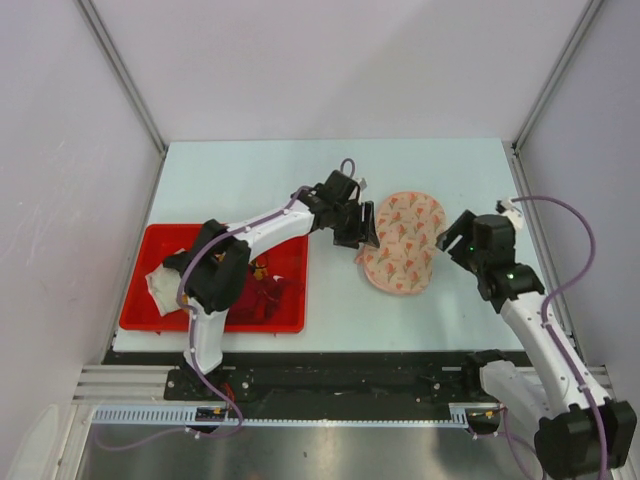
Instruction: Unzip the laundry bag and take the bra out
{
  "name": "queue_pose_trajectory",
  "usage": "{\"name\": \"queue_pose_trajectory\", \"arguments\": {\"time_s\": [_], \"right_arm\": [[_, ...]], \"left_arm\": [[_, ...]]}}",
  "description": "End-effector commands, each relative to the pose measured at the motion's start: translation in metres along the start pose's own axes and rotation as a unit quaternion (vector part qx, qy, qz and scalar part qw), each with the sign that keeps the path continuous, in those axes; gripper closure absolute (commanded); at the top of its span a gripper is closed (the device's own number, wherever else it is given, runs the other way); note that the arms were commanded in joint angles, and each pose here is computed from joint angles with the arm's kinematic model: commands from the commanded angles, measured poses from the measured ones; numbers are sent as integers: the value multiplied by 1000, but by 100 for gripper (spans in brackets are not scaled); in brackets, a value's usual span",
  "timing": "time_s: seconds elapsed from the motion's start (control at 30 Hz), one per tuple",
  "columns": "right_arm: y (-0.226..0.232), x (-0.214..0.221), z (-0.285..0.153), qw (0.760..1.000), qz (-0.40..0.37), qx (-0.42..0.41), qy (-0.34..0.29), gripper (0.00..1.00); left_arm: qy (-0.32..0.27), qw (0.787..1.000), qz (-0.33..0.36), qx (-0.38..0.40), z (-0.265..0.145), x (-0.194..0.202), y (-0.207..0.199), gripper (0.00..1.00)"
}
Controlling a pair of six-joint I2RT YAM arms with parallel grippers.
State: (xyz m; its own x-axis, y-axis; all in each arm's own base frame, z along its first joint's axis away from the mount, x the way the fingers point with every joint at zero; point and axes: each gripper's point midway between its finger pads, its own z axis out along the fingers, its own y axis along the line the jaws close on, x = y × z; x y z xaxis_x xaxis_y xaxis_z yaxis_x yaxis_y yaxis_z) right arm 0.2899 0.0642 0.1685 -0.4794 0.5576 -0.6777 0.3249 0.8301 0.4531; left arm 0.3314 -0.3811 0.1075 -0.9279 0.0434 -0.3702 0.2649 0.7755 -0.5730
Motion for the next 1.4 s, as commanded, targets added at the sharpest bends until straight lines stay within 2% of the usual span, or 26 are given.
{"name": "queue_pose_trajectory", "arguments": {"time_s": [0.0, 0.2, 0.23, 0.3, 0.37, 0.4, 0.43, 0.5, 0.57, 0.7, 0.73, 1.03, 1.13, 1.17, 1.2, 1.37], "right_arm": [[-30, -4, -10, 1000, 21, 18, -3, 23], [-54, -6, -15, 999, 41, 35, -3, 23], [-54, -5, -16, 999, 41, 34, -3, 23], [-54, -4, -17, 999, 42, 32, -2, 23], [-53, -4, -16, 999, 43, 29, 1, 23], [-51, -2, -15, 999, 45, 26, 4, 23], [-51, -2, -15, 999, 45, 26, 6, 23], [-49, -2, -15, 999, 45, 21, 6, 23], [-49, -1, -15, 999, 47, 19, 8, 23], [-49, 1, -14, 999, 50, 18, 10, 23], [-49, 1, -14, 999, 50, 19, 11, 23], [-49, 2, -16, 999, 50, 17, 11, 23], [-48, 1, -16, 998, 53, 15, 9, 23], [-48, 2, -16, 998, 52, 15, 11, 23], [-47, 1, -16, 999, 52, 13, 9, 23], [-42, -3, -20, 998, 57, 2, 0, 24]], "left_arm": [[-19, 998, 52, -1, 0, -12, -13, 36], [4, 998, 54, -21, 21, -3, -1, 41], [4, 998, 54, -22, 22, -3, 0, 52], [1, 998, 56, -22, 23, -4, -1, 58], [-1, 998, 60, -28, 24, -5, 1, 54], [0, 997, 64, -43, 23, -5, 5, 40], [-1, 997, 69, -47, 24, -7, 5, 34], [-6, 995, 77, -62, 24, -8, 9, 30], [-7, 995, 79, -64, 23, -7, 10, 31], [-3, 996, 74, -54, 29, -5, 8, 52], [-1, 996, 71, -54, 31, -4, 9, 54], [9, 996, 76, -50, 38, -2, 9, 54], [12, 996, 78, -48, 39, -1, 10, 77], [10, 996, 78, -50, 38, -2, 10, 94], [2, 995, 82, -51, 33, -7, 6, 100], [-43, 992, 106, -47, 2, -29, -15, 100]]}}
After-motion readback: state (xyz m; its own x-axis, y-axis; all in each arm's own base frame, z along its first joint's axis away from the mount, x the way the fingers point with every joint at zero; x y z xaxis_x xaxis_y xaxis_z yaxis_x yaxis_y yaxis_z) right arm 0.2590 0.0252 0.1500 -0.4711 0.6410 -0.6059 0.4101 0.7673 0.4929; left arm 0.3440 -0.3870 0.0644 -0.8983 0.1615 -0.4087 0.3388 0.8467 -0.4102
